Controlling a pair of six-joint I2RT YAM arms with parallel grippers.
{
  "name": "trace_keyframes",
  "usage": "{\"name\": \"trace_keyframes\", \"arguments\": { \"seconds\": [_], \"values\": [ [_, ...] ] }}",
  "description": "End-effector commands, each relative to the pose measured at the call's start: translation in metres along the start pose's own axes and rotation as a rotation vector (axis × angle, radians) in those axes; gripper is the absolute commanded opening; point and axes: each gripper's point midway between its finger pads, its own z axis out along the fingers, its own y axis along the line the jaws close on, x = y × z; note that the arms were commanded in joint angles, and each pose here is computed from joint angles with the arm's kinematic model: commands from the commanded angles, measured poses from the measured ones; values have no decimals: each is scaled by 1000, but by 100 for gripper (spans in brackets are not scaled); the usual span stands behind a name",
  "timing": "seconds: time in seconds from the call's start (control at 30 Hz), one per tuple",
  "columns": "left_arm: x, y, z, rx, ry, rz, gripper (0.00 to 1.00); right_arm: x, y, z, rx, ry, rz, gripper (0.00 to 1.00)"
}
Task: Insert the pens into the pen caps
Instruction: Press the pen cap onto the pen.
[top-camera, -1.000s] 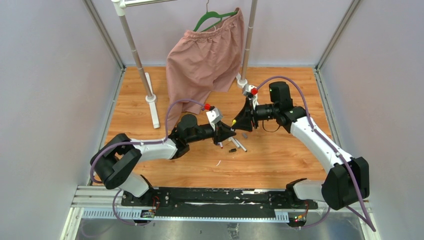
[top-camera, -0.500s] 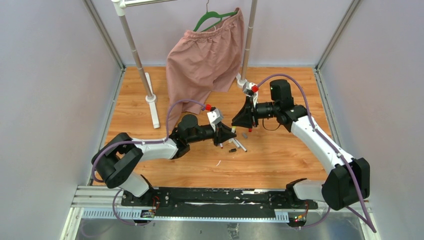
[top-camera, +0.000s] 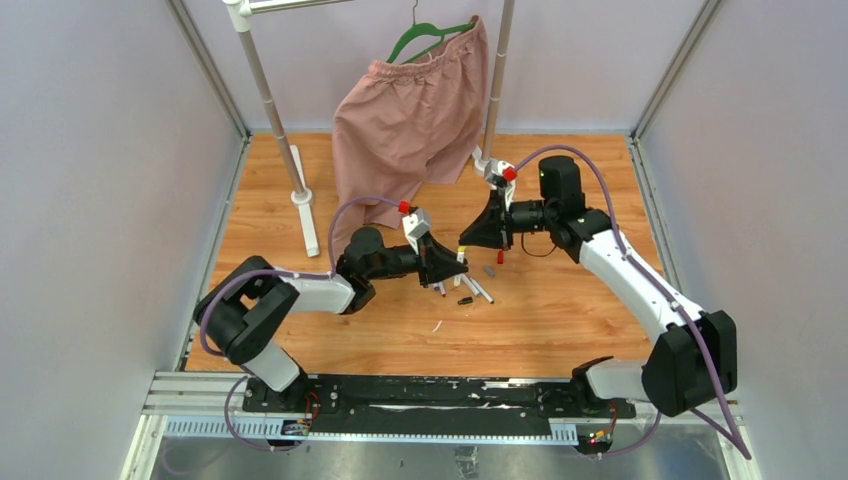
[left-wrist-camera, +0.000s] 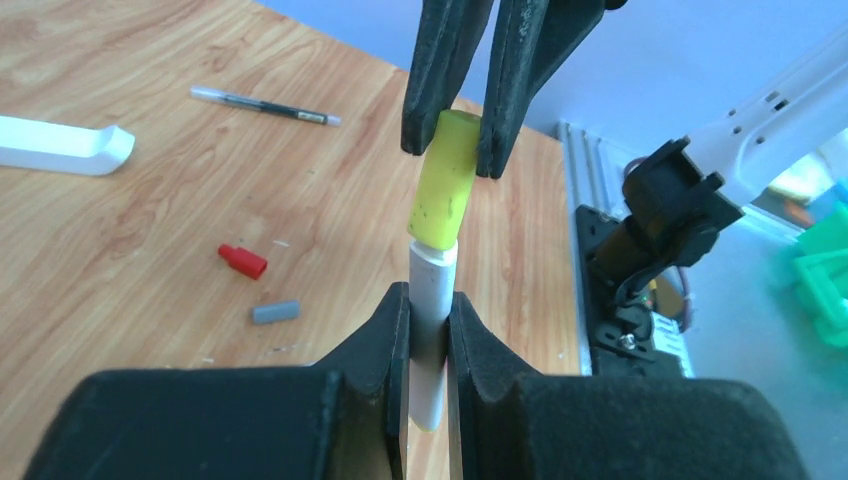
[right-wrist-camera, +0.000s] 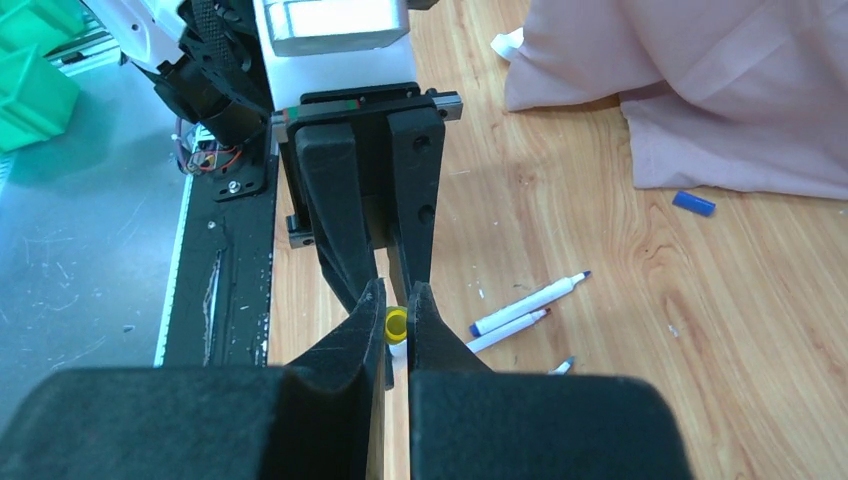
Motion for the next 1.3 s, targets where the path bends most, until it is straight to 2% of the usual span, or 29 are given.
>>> {"name": "trace_keyframes", "arguments": {
  "seconds": [0.0, 0.07, 0.3, 0.5, 0.57, 0.77, 1.1, 1.27],
  "values": [
    [-45, 6, -20, 45, -220, -57, 0, 32, 8, 16, -78, 42, 166, 0],
    [-49, 6, -25, 39, -251, -48, 0, 42, 10, 25, -111, 67, 219, 0],
    [-43, 20, -26, -51, -187, -5, 0, 62, 24, 51, -182, 164, 240, 0],
    [-23, 18, -8, -96, -45, 93, 0, 59, 27, 47, -189, 190, 235, 0],
    [-24, 20, -9, -132, -36, 130, 0, 62, 28, 47, -191, 199, 244, 0],
    [-45, 17, -24, -182, -172, 203, 0, 57, 27, 42, -177, 182, 241, 0],
    [-56, 7, -23, -127, -262, 166, 0, 46, 24, 33, -163, 127, 251, 0],
    [-76, 10, -32, -155, -342, 160, 0, 54, 23, 37, -173, 141, 289, 0]
  ]
}}
